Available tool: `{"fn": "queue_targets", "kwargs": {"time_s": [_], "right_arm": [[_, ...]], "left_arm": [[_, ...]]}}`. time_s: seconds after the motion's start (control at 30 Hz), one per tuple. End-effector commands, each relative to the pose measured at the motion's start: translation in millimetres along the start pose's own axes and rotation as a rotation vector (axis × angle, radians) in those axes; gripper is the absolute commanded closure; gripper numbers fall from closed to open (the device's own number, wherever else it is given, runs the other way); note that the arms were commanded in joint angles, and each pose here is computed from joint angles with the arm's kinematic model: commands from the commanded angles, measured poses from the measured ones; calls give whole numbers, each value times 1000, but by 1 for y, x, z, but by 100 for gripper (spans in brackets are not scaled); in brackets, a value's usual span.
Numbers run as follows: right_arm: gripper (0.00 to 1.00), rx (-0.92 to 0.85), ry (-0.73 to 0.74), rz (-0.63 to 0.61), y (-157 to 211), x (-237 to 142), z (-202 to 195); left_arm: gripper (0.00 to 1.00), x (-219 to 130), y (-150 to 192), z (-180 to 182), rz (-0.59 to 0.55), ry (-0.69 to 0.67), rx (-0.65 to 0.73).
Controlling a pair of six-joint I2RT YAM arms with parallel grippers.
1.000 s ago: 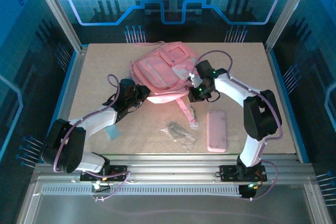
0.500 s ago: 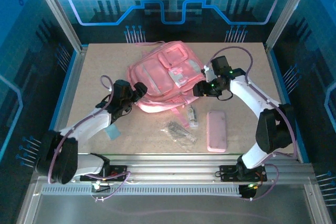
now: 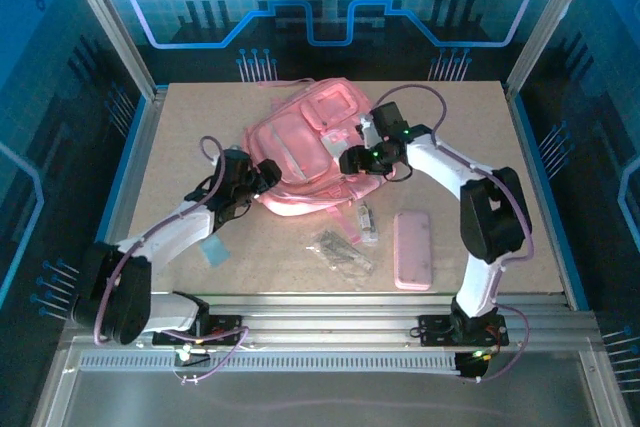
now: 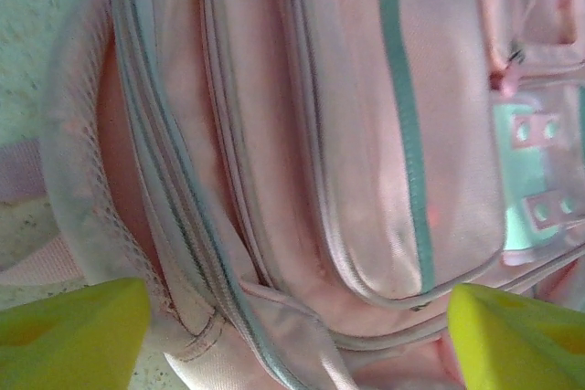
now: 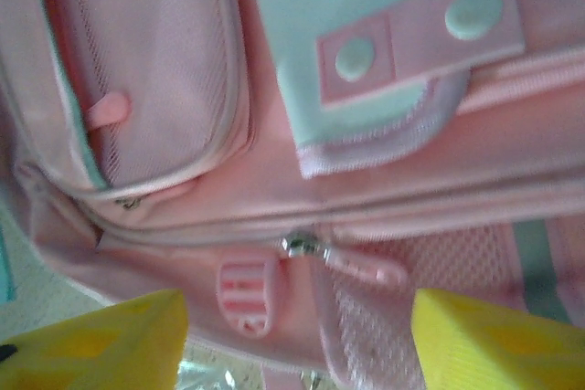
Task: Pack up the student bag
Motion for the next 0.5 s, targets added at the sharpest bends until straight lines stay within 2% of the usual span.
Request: {"fn": "queue_targets", "kwargs": {"time_s": [0.0,0.23,0.47], "right_arm": [[28,-51,10,-24,-14,13,-3],[28,-67,-45,-1,-9,42,8],[28,-65,-148,52,2,51,46]], "left_arm": [[11,11,3,-14,24,47,-18],[11,42,7,-11,63,4,-14],[12,64,15,-7,117,-10,-55]]}}
Point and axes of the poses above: each hand's point on the last joint's axis, 136 mm out from that joint toward the fingers, its own x axis out along the fingers, its own z axis along the line the jaws close on, y = z × x, the point moved 6 cm from there along -x, back along the fingers, and after that the axes turned 15 degrees about -x, right-handed, at the moved point
